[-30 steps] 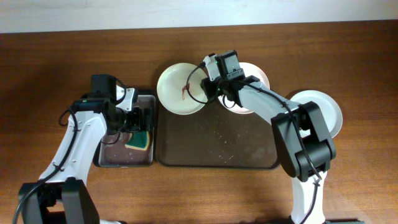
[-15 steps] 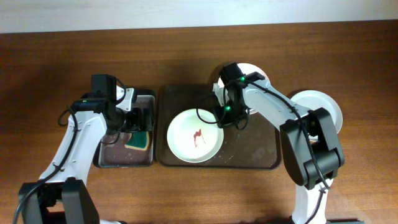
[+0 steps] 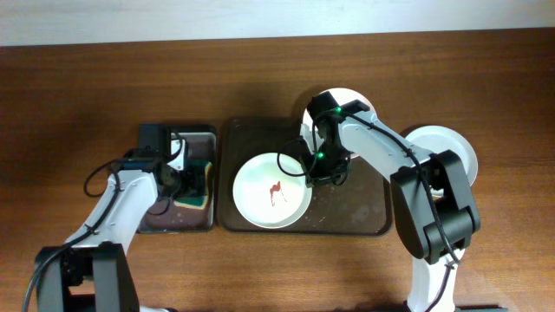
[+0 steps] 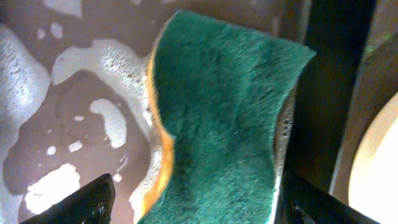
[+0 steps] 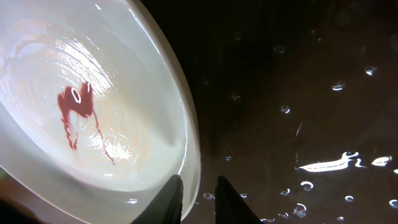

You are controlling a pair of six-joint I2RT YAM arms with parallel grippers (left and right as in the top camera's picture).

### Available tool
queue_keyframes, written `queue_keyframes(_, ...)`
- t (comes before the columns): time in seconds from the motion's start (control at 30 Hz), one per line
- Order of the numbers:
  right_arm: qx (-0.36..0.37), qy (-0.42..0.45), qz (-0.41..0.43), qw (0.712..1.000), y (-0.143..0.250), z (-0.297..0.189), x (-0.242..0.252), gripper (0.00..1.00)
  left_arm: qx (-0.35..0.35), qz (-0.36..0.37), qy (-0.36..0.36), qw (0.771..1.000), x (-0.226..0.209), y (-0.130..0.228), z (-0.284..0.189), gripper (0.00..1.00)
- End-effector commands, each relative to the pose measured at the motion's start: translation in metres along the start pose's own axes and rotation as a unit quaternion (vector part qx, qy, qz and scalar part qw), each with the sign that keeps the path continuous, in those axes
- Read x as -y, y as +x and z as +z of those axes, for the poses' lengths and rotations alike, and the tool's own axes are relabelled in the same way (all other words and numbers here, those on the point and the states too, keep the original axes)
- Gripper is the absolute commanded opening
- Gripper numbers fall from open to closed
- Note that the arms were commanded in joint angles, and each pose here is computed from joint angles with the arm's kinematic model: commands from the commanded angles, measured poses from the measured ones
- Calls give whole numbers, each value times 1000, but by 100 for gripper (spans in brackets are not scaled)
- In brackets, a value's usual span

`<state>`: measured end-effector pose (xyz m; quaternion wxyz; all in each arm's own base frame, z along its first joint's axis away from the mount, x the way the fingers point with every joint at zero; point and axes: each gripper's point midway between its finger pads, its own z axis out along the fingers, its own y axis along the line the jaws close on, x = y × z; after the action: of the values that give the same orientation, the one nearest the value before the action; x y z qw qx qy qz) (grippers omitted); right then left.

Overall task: Clean dirty plates on tray and stack at the side
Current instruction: 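Pick up the sponge from the soapy tray with the left gripper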

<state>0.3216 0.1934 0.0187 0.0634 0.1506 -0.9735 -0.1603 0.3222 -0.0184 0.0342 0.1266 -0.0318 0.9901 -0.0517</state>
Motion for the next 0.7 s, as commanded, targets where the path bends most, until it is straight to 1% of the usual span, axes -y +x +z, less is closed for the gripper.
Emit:
queue_keyframes(0.0, 3, -6, -6, 1000, 2, -4, -6, 20, 7, 19, 13, 1000, 17, -1, 2, 84)
queue_keyframes(0.03, 3, -6, -6, 1000, 2, -4, -6, 20, 8, 24, 6, 1000, 17, -1, 2, 84)
queue_keyframes(0.07, 3, -6, -5, 1000, 3, -4, -6, 20, 7, 25, -8, 1000, 13, -1, 4, 79)
queue_keyframes(0.1, 3, -6, -6, 1000, 2, -4, -6, 20, 5, 25, -9, 1000, 13, 0, 5, 79)
queue_keyframes(0.13, 3, -6, -6, 1000, 2, -4, -6, 20, -1, 25, -10, 1000, 12, 2, 8, 76)
queue_keyframes(0.2, 3, -6, -6, 1000, 2, -4, -6, 20, -16, 24, -9, 1000, 12, 7, 16, 75)
queue_keyframes(0.27, 3, -6, -6, 1000, 2, -4, -6, 20, -32, 22, -11, 999, 10, 13, 25, 68)
queue_keyframes(0.3, 3, -6, -6, 1000, 2, -4, -6, 20, -40, 22, -12, 999, 9, 15, 29, 58)
queue_keyframes(0.33, 3, -6, -6, 1000, 2, -4, -6, 20, -45, 21, -12, 999, 9, 17, 31, 43)
queue_keyframes(0.37, 3, -6, -6, 1000, 2, -4, -6, 20, -45, 22, -13, 999, 9, 17, 31, 30)
queue_keyframes(0.4, 3, -6, -6, 1000, 2, -4, -6, 20, -45, 22, -13, 999, 9, 17, 31, 9)
queue_keyframes(0.43, 3, -6, -6, 1000, 2, -4, -6, 20, -45, 22, -13, 999, 9, 17, 31, 0)
queue_keyframes(0.53, 3, -6, -6, 1000, 2, -4, -6, 20, -53, 19, -14, 998, 7, 20, 30, 0)
queue_keyframes(0.57, 3, -6, -6, 1000, 2, -4, -6, 21, -52, 13, -15, 998, 4, 17, 25, 0)
queue_keyframes(0.67, 3, -6, -6, 1000, 2, -4, -6, 20, -19, 6, -14, 1000, 2, -7, -1, 0)
